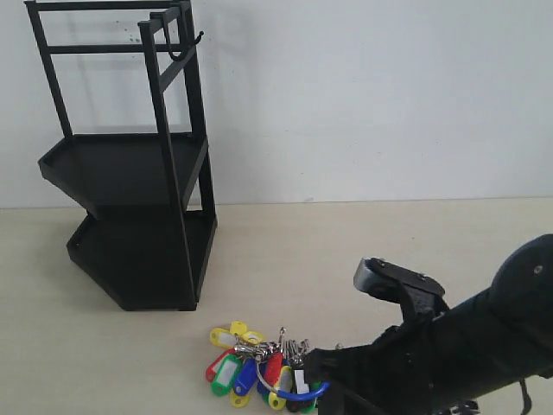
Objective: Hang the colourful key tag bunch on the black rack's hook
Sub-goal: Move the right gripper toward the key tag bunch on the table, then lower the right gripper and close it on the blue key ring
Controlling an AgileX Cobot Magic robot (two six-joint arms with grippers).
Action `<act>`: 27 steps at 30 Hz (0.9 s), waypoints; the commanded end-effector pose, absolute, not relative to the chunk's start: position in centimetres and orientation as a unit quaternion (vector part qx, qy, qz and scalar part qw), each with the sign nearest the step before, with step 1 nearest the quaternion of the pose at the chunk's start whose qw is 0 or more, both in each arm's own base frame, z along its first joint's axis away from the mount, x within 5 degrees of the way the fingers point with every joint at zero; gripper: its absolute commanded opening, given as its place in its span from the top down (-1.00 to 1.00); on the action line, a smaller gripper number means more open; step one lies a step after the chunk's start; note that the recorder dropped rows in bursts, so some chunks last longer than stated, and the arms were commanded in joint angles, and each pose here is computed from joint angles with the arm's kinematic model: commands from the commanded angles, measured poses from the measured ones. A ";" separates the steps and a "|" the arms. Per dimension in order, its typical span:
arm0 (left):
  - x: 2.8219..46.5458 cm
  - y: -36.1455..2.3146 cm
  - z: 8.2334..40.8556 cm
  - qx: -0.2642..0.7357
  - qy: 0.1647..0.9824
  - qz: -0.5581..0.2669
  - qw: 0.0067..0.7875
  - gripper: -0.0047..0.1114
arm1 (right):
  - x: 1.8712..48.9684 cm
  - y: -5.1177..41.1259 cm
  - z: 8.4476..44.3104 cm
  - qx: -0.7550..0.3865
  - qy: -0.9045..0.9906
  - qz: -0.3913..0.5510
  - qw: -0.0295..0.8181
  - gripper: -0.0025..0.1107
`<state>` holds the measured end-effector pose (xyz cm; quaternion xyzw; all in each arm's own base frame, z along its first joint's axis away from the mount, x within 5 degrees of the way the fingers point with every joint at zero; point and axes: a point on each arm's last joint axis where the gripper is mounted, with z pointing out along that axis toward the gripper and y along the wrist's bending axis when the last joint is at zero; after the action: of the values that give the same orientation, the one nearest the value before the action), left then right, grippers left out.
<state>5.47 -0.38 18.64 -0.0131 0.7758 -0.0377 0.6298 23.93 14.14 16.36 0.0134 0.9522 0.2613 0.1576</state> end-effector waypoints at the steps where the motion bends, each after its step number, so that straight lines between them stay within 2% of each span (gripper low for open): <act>1: 5.5 -0.4 18.8 -0.010 0.772 -0.034 0.634 0.84 | 24.7 15.7 16.8 -0.072 0.944 0.275 0.168 0.29; 6: 5.5 -0.4 18.8 -0.010 0.772 -0.034 0.634 0.84 | 23.9 18.2 17.3 -0.302 0.894 0.227 0.241 0.29; 9: 5.5 -0.4 18.8 -0.010 0.772 -0.034 0.634 0.84 | 23.8 19.0 17.3 -0.357 0.871 0.188 0.282 0.29; 15: 5.5 -0.4 18.8 -0.010 0.772 -0.034 0.634 0.84 | 24.3 19.2 17.4 -0.387 0.851 0.140 0.326 0.29; 21: 5.5 -0.4 18.8 -0.010 0.772 -0.034 0.634 0.84 | 24.9 19.2 14.4 -0.440 0.841 0.100 0.297 0.28; 23: 5.5 -0.4 18.8 -0.010 0.772 -0.034 0.634 0.84 | 25.1 19.2 14.0 -0.449 0.837 0.084 0.300 0.09; 24: 5.5 -0.4 18.8 -0.010 0.772 -0.034 0.634 0.84 | 25.3 19.1 13.8 -0.455 0.834 0.074 0.303 -0.11; 25: 5.5 -0.4 18.8 -0.010 0.772 -0.034 0.634 0.84 | 25.4 19.0 13.7 -0.458 0.832 0.067 0.307 -0.15; 27: 5.5 -0.4 18.8 -0.010 0.772 -0.034 0.634 0.84 | 25.5 19.0 13.8 -0.469 0.824 0.057 0.312 -0.08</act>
<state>5.47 -0.38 18.64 -0.0131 0.7758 -0.0377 0.6298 25.33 18.98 13.72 -0.4557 0.8333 0.0693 0.3052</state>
